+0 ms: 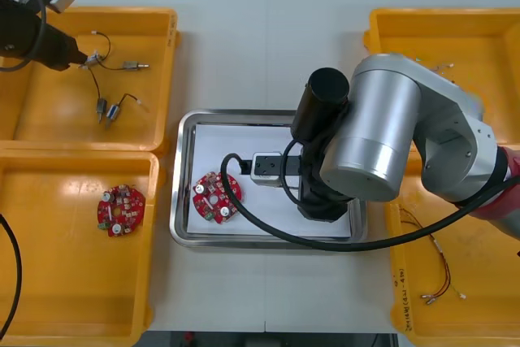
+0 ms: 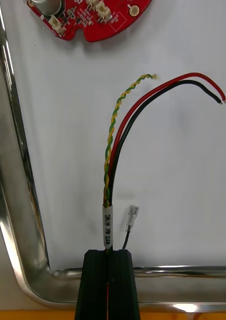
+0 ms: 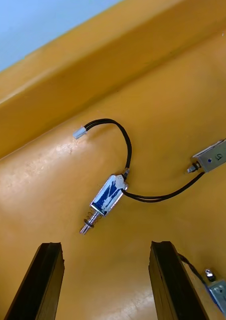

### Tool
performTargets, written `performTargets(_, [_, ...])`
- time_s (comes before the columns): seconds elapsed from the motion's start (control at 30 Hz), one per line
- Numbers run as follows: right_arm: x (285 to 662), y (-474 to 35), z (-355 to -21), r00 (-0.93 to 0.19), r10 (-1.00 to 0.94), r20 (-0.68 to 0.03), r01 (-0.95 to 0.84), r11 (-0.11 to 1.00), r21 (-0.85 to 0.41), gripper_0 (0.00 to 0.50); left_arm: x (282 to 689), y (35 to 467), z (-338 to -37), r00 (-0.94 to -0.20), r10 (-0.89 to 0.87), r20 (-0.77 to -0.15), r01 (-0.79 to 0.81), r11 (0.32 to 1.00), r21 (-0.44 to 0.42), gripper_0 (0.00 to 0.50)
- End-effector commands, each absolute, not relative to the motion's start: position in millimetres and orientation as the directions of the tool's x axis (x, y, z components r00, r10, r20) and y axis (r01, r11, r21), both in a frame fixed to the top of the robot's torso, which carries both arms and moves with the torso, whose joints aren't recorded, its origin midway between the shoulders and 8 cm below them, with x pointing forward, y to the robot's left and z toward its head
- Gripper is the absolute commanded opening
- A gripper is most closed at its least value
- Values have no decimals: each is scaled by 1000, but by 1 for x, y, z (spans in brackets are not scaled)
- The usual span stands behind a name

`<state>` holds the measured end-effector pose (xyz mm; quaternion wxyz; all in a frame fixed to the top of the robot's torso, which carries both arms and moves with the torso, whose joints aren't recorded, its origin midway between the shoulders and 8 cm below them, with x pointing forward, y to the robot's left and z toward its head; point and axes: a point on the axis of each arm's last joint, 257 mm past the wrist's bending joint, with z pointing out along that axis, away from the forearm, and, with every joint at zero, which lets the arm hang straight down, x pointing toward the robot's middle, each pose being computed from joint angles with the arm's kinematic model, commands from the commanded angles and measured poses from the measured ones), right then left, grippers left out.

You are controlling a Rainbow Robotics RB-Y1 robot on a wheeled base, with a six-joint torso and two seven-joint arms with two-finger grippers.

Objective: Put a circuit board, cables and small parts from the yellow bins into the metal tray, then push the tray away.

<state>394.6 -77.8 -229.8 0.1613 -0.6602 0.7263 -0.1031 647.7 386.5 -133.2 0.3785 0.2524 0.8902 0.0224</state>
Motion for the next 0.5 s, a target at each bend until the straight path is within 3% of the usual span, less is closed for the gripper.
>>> performTargets(0.03, [397,-60,-231,20,-998,-66,-904,10,-427,0,667,394,-84,-499,473,-727,407,868,285,500])
performTargets(0.5, [393,-62,-262,52,-999,-4,-897,-45,-439,0,688,387,-104,-470,439,-766,354,888,292,500])
